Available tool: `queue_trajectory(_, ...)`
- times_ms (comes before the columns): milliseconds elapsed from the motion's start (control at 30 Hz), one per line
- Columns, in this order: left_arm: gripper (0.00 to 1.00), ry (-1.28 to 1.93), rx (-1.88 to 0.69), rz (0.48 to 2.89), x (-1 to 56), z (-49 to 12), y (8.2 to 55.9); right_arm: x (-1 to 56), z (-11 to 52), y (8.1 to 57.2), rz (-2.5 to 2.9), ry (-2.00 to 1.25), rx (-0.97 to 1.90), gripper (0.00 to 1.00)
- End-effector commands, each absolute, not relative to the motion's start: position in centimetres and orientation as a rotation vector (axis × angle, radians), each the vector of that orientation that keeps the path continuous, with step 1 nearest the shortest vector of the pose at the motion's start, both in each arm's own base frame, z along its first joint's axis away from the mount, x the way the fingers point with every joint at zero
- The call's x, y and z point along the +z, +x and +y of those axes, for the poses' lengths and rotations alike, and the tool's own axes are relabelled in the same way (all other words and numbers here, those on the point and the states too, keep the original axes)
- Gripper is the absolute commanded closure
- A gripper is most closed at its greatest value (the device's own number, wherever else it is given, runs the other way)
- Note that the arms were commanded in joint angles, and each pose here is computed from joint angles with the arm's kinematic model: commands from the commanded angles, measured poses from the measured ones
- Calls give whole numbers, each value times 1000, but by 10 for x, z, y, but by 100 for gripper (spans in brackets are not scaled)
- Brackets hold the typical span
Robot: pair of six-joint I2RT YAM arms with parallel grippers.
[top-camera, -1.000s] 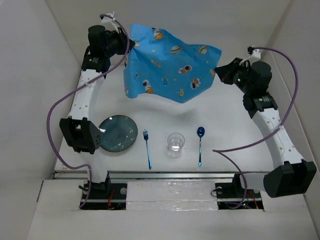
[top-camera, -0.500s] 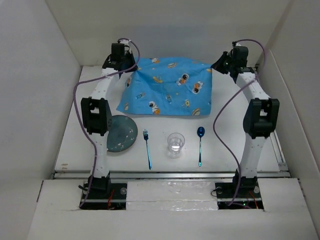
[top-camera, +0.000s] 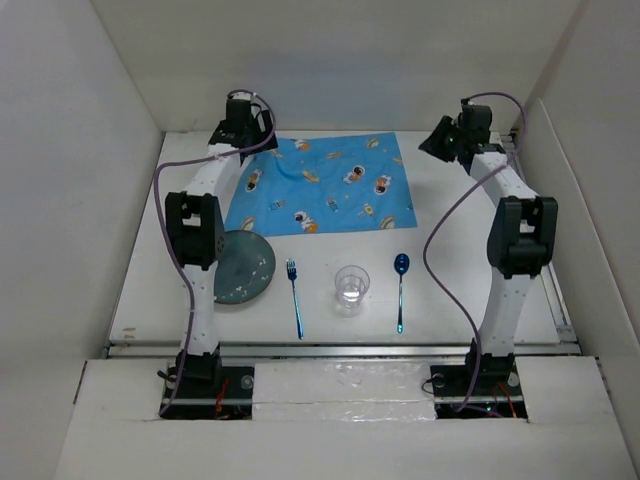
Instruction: Set the dinner table for one person
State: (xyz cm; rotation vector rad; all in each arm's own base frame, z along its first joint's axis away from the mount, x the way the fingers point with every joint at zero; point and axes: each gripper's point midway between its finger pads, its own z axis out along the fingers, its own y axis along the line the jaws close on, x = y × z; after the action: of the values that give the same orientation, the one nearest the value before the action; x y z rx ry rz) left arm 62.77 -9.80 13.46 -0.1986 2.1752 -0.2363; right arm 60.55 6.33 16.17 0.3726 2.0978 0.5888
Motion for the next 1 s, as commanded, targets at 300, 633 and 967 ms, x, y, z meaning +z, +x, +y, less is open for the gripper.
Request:
queue_trajectory(300,68,-424,179,2185,144,-22,550,111,92,461,2173,364,451,82)
queue_trajectory(633,37,-329,140,2436,72,-35,539,74,94,436,2264,379,590,44)
queue_trajectory(967,38,-316,58,2446,64,-51,574,65,95,439,2298,442,680,45)
